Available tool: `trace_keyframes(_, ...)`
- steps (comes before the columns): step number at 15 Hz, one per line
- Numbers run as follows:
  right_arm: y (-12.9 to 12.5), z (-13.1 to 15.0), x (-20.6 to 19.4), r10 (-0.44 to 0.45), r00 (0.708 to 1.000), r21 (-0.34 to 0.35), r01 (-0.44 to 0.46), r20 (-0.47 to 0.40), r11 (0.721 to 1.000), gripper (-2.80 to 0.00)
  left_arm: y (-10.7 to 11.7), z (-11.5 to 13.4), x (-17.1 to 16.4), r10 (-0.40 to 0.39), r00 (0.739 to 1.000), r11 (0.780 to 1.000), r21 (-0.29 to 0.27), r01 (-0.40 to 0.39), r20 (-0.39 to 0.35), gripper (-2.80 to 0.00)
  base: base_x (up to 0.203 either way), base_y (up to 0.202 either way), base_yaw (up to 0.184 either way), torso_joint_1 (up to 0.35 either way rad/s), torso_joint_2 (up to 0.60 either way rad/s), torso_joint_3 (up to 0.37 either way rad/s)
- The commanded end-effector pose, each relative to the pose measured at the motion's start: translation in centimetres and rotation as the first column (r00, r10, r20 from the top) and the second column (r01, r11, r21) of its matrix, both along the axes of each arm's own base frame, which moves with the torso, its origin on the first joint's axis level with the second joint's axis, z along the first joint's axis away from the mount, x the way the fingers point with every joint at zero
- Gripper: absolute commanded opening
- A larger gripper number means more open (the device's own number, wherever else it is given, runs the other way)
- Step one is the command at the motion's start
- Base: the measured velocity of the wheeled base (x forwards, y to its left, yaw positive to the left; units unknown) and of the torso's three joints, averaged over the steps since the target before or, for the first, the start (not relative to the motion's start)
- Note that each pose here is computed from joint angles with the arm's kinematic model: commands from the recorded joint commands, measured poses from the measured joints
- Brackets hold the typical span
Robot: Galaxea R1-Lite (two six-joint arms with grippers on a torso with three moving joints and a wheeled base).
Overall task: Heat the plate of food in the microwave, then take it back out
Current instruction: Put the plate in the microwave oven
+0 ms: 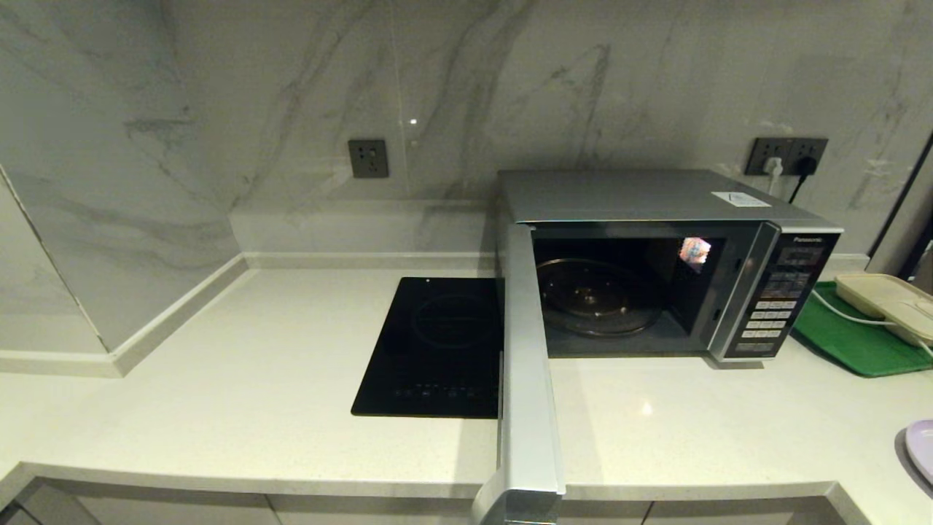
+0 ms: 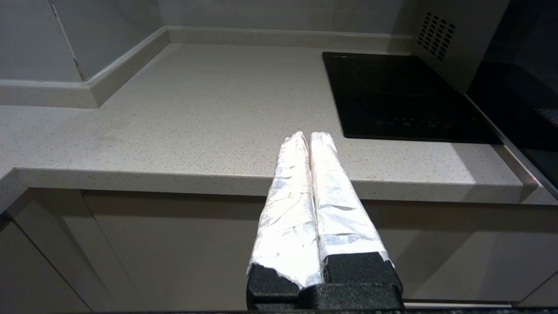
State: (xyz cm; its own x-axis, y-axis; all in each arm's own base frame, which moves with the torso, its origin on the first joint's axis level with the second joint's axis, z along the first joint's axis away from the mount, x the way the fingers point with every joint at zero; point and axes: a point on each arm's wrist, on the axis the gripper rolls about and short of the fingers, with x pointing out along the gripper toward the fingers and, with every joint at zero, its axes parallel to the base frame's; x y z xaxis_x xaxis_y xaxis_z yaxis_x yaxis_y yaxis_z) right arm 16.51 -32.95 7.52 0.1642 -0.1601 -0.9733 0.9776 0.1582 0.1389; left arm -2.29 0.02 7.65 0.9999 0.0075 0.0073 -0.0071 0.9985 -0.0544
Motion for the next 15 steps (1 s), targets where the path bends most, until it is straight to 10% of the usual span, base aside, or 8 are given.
trace_keyframes(1,0.9,0.6,0.0,0.039,0.999,0.008,-0.039,0.020,0.999,-2.80,0.0,0.0,0.0,0.000,1.000,1.000,-0.001,0.000,0.000,-2.80,0.000,0.000,0.000,0.000,0.00,0.000)
trace_keyframes(15,9.3,2.3,2.5,0.237,0.959,0.112,-0.256,0.154,0.960,-2.80,0.0,0.0,0.0,0.000,1.000,1.000,-0.001,0.000,0.000,-2.80,0.000,0.000,0.000,0.000,0.00,0.000)
